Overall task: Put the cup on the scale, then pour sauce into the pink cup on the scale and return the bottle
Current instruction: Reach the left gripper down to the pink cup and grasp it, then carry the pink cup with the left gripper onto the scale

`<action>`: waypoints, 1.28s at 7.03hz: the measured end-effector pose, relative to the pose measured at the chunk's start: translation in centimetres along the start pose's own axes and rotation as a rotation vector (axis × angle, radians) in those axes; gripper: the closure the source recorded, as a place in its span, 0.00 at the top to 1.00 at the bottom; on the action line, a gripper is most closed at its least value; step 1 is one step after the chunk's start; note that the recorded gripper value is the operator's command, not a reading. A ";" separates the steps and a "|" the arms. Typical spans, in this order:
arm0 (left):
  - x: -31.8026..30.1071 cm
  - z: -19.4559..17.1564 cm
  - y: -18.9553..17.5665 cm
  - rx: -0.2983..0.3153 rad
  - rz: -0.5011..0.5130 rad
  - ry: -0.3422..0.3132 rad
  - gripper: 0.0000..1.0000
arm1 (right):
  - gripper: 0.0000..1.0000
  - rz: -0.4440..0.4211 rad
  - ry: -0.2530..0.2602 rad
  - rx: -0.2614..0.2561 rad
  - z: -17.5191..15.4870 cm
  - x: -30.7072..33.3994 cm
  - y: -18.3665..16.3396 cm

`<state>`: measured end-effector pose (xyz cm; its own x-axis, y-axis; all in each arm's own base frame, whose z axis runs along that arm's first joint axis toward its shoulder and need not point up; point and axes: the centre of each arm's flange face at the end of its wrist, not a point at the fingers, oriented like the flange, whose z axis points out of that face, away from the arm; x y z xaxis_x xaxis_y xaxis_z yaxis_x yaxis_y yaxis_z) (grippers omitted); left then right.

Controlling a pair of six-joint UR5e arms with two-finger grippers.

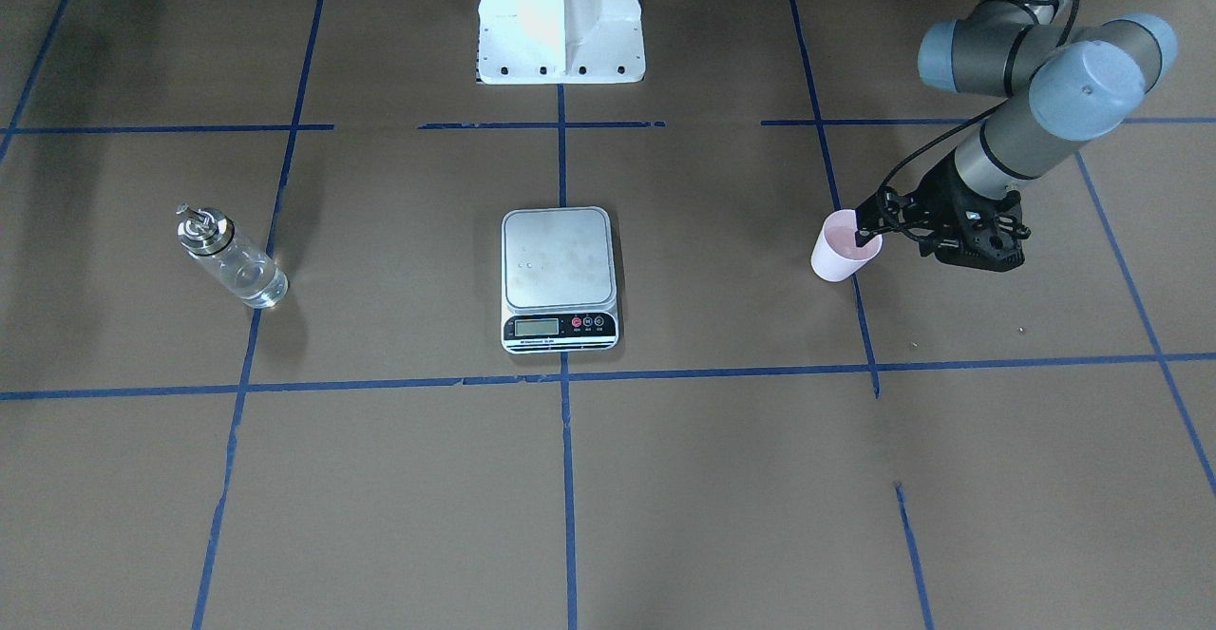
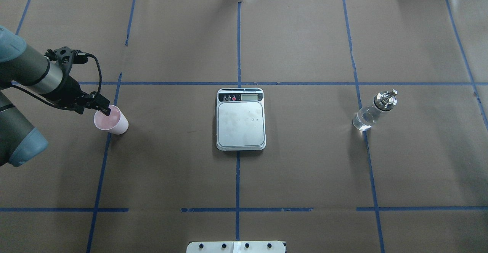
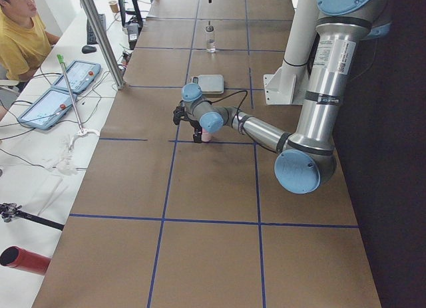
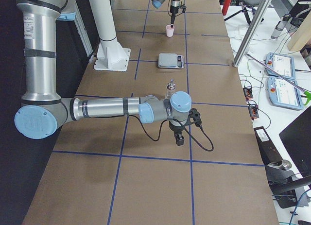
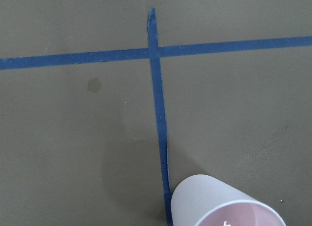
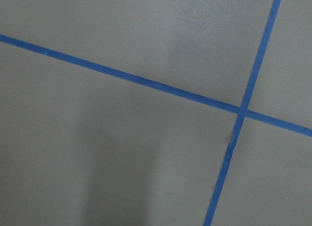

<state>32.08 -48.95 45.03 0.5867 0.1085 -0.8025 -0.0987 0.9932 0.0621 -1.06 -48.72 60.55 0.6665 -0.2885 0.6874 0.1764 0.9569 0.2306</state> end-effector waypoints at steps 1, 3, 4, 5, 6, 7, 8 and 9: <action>0.3 0.7 -0.1 -0.011 0.003 -0.002 0.66 | 1.00 0.000 0.001 0.000 0.0 0.0 0.0; 0.8 1.6 0.2 -0.029 0.005 -0.004 0.00 | 1.00 -0.001 0.001 0.000 0.0 0.0 -0.1; 0.9 1.7 0.2 -0.036 0.002 -0.008 0.00 | 1.00 -0.001 0.001 0.001 0.0 0.0 -0.1; 1.1 1.6 0.3 -0.044 -0.007 -0.016 0.00 | 1.00 -0.001 0.001 0.001 0.0 0.0 -0.1; 1.8 1.1 0.0 -0.053 -0.021 -0.027 0.00 | 1.00 -0.002 0.001 0.001 -0.1 -0.1 -0.1; 4.1 -0.8 -0.9 -0.055 -0.056 -0.041 0.00 | 1.00 -0.004 0.001 0.003 -0.1 -0.1 -0.2; 8.1 -3.9 -2.1 -0.044 -0.117 -0.045 0.00 | 0.99 -0.013 0.000 0.007 -0.2 -0.5 -0.4; 12.7 -6.8 -3.0 -0.021 -0.175 -0.023 0.00 | 0.99 -0.036 -0.003 0.019 -0.1 -1.0 -0.6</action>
<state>34.36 -50.84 30.57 0.6148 -0.0651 -0.7860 -0.0095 0.9959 -0.0900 -1.77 -49.01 59.67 0.6581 -0.3229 0.6802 0.1865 0.9451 0.2682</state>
